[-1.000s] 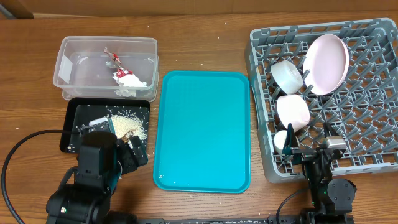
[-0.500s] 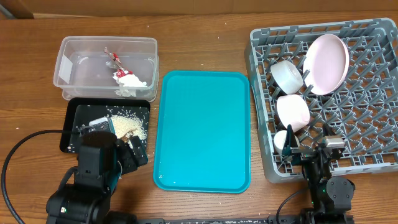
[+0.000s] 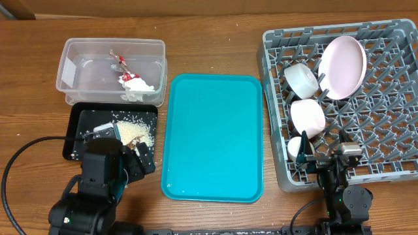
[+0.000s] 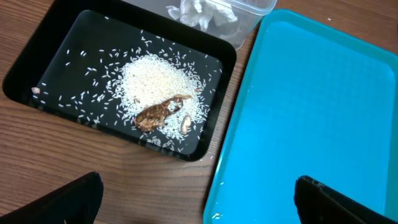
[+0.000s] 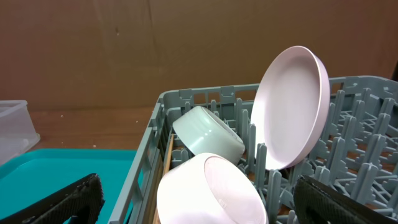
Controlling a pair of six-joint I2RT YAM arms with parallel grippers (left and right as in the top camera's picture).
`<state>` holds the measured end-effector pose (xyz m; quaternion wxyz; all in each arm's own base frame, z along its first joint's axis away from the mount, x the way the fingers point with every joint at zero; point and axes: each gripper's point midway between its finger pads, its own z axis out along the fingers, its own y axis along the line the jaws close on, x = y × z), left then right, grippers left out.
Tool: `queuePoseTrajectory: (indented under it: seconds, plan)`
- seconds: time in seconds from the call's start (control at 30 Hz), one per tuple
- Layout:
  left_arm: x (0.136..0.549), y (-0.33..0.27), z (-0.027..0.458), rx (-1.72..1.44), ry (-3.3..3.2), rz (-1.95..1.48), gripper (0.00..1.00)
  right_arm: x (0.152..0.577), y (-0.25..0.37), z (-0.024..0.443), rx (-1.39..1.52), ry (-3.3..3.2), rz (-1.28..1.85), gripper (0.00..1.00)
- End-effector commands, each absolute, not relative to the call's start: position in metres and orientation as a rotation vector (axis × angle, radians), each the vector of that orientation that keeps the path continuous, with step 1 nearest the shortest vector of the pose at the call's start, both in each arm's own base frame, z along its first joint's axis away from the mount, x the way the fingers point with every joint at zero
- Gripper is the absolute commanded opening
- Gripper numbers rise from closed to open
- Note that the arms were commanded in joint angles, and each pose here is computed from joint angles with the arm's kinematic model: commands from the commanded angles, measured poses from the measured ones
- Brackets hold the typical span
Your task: Sort waste into correct bins and load items into the dishwasher
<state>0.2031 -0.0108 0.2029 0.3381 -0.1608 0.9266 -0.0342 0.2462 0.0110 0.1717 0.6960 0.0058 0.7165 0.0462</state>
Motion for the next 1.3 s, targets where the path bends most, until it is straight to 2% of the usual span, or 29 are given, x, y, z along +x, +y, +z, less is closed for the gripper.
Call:
queuePoseTrajectory:
  seconds: [0.0,0.33,0.5,0.83,1.27]
  plan:
    - [0.204,-0.009,0.205,-0.440,2.399,-0.078,1.00,0.246,0.009,0.170,0.018,1.594,0.092,1.00]
    - [0.199,0.000,0.206,-0.443,2.345,-0.046,1.00,0.246,0.009,0.170,0.018,1.594,0.091,1.00]
    - [0.223,0.014,0.228,-0.508,1.987,-0.116,1.00,0.246,0.009,0.170,0.018,1.594,0.092,1.00]
    - [0.238,-0.014,0.244,-0.152,1.566,-0.246,1.00,0.246,0.009,0.170,0.018,1.594,0.091,1.00]
    - [0.246,-0.014,0.189,-0.137,1.509,-0.239,1.00,0.246,0.009,0.170,0.018,1.594,0.092,1.00]
